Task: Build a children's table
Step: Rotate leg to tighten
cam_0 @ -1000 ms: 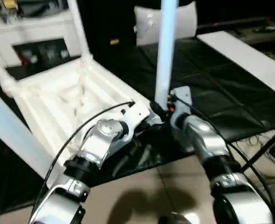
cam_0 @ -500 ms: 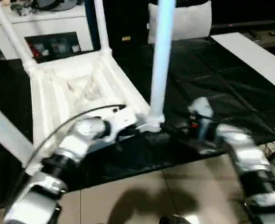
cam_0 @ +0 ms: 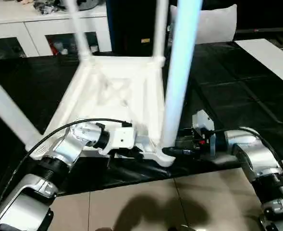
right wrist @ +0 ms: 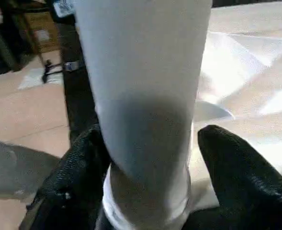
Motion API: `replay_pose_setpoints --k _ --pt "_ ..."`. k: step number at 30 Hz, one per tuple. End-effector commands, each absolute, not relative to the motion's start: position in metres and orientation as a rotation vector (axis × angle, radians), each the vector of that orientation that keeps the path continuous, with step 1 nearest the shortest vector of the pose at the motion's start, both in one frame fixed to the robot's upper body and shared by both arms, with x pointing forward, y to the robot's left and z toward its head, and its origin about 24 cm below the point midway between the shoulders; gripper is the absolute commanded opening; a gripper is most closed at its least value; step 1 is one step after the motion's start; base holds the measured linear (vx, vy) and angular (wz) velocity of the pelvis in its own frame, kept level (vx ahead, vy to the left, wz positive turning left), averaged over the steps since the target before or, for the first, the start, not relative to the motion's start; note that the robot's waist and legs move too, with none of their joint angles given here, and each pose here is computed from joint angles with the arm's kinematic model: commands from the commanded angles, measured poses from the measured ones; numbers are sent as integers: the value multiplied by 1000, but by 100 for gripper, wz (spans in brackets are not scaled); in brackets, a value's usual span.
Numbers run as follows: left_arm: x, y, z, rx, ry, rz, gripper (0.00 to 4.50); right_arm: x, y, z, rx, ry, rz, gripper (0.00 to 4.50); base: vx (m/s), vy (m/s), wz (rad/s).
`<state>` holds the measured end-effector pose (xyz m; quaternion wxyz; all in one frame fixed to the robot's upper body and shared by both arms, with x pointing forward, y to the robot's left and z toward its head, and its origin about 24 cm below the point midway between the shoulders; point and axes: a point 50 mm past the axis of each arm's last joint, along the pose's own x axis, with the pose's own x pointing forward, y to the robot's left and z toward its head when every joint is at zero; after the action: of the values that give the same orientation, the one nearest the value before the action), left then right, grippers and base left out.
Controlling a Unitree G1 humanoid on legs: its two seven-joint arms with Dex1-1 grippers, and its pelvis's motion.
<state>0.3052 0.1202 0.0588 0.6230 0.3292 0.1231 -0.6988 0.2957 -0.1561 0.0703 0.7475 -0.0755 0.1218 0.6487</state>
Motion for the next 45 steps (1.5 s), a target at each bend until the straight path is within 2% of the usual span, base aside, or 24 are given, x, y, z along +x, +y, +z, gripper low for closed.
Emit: replay_pose_setpoints --k 1,11,15,19,22,23,26,31,33,34,37,38,39,45 --pt "292 111 41 810 355 -1733 0 295 -151 70 -158 285 1470 285 0 0 0" --pt "294 114 36 802 368 -1712 0 294 -147 69 -136 299 1514 205 0 0 0" --pt "294 115 35 774 381 -1689 0 292 -146 68 -110 304 1516 198 0 0 0" --pt "294 116 35 663 410 -1621 0 289 -140 64 -72 314 1463 197 0 0 0" --pt "296 117 35 612 460 -1512 0 294 -134 58 -64 348 1358 196 0 0 0" --pt "297 114 36 564 456 -1441 0 302 -127 53 -62 355 1244 196 0 0 0" --pt "295 106 39 485 433 -1387 0 314 -118 50 -23 370 1100 196 0 0 0" --pt "289 77 44 389 422 -1258 0 337 -93 47 46 382 827 196 -32 -2 -5" --pt "290 73 45 373 421 -1234 0 340 -91 46 42 388 788 196 0 0 0" --pt "298 60 48 336 386 -1112 0 348 -85 43 13 391 652 196 0 0 0" --pt "302 52 50 325 367 -1052 0 351 -80 42 19 373 596 196 0 0 0" --pt "305 51 51 337 360 -1026 0 351 -79 43 57 361 601 196 0 0 0" --pt "307 52 51 358 357 -1000 0 351 -78 44 86 350 609 251 0 0 0" --pt "318 65 53 445 350 -921 0 349 -86 45 87 300 649 300 0 0 0"
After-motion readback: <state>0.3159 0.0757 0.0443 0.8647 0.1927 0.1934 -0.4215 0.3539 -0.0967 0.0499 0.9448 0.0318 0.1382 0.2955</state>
